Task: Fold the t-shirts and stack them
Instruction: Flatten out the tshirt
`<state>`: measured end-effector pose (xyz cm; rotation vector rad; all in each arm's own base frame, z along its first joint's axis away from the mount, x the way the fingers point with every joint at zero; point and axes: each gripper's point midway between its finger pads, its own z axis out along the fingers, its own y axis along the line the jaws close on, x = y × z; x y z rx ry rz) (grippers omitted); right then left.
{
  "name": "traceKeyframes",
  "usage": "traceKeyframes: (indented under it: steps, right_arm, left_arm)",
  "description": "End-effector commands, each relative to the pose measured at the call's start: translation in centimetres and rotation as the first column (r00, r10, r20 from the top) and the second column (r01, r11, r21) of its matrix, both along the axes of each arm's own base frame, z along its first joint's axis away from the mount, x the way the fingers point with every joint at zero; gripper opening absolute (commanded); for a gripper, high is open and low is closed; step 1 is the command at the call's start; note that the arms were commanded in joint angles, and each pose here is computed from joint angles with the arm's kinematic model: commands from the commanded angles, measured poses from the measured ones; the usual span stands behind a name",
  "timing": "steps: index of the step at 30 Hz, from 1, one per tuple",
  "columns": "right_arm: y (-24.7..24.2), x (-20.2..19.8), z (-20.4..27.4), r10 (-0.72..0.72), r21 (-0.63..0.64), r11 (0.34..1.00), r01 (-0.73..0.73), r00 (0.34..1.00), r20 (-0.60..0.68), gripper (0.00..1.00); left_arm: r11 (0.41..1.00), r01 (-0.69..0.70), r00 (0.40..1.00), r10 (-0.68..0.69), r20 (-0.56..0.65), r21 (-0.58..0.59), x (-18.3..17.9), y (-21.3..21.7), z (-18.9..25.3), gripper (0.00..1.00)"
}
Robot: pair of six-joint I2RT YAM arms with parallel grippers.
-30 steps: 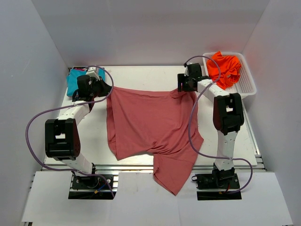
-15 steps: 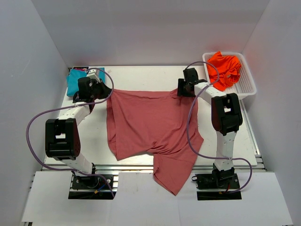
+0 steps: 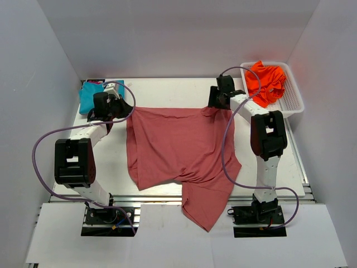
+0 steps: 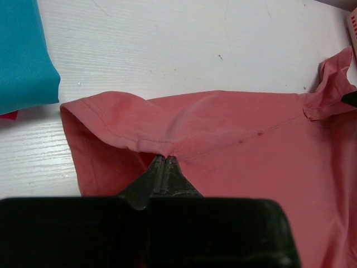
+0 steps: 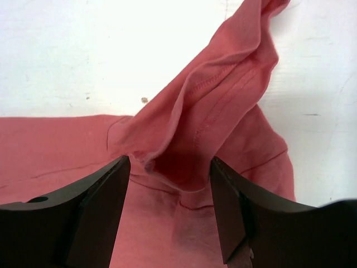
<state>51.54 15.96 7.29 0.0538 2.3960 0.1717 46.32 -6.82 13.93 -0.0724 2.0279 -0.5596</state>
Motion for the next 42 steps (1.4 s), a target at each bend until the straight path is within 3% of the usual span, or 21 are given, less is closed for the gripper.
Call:
traceKeyframes:
  steps: [1,7,13,15,16,17,21,27,31,33,37,42]
  right_arm:
    - [-0.2,1.4,1.9,-0.042,-0.008,0.999,0.042,0.998,0.053,0.65]
    - [1.5,1.3,0.8,0.015,0.040,0.999,-0.016,1.000,0.012,0.42]
    - [1.4,1.3,-0.3,0.013,0.006,1.000,-0.013,0.999,-0.034,0.44]
    - [1.4,1.2,-0.7,0.014,-0.004,1.000,-0.014,0.999,-0.042,0.40]
    - [1.3,1.3,-0.7,0.007,-0.017,1.000,-0.008,0.999,-0.040,0.14]
    - [1.3,1.3,-0.5,-0.012,-0.011,1.000,0.012,0.999,-0.038,0.00]
    - [0.3,1.9,2.0,-0.063,-0.033,0.997,0.065,0.997,0.049,0.00]
    - [-0.8,1.7,13.0,-0.062,0.013,0.998,0.061,0.943,0.325,0.00]
    - [-3.6,-0.2,22.9,-0.136,0.033,0.990,0.138,0.850,0.509,0.00]
    - [-4.5,-0.9,25.2,-0.146,0.023,0.987,0.161,0.815,0.561,0.00]
    - [-6.5,-4.8,33.5,-0.143,0.039,0.986,0.162,0.700,0.700,0.00]
    - [-7.9,-11.4,42.9,-0.060,0.007,0.995,0.100,0.538,0.841,0.00]
  left_arm:
    - [1.000,0.014,1.000,-0.014,0.025,0.007,0.0,0.1,0.6,0.00]
    - [1.000,0.014,1.000,-0.014,0.025,0.007,0.0,0.1,0.6,0.00]
    - [1.000,0.006,1.000,-0.006,0.025,0.011,0.1,0.2,0.5,0.00]
    - [1.000,0.006,1.000,-0.006,0.025,0.011,0.1,0.2,0.5,0.00]
    - [1.000,0.006,1.000,-0.006,0.025,0.011,0.1,0.2,0.5,0.00]
    - [1.000,0.006,1.000,-0.006,0.025,0.011,0.1,0.2,0.5,0.00]
    - [1.000,0.005,0.999,-0.006,0.048,0.011,-0.2,0.2,1.8,0.00]
    - [1.000,0.005,0.980,-0.010,0.201,0.024,-0.6,0.3,8.6,0.00]
    - [0.999,-0.036,0.947,0.023,0.321,0.033,-2.3,0.8,14.3,0.00]
    - [0.997,-0.060,0.932,0.037,0.361,0.053,-3.2,1.3,16.4,0.00]
    - [0.991,-0.122,0.869,0.079,0.489,0.057,-6.2,2.2,23.6,0.00]
    - [0.979,-0.192,0.738,0.097,0.668,0.070,-12.4,2.9,32.8,0.00]
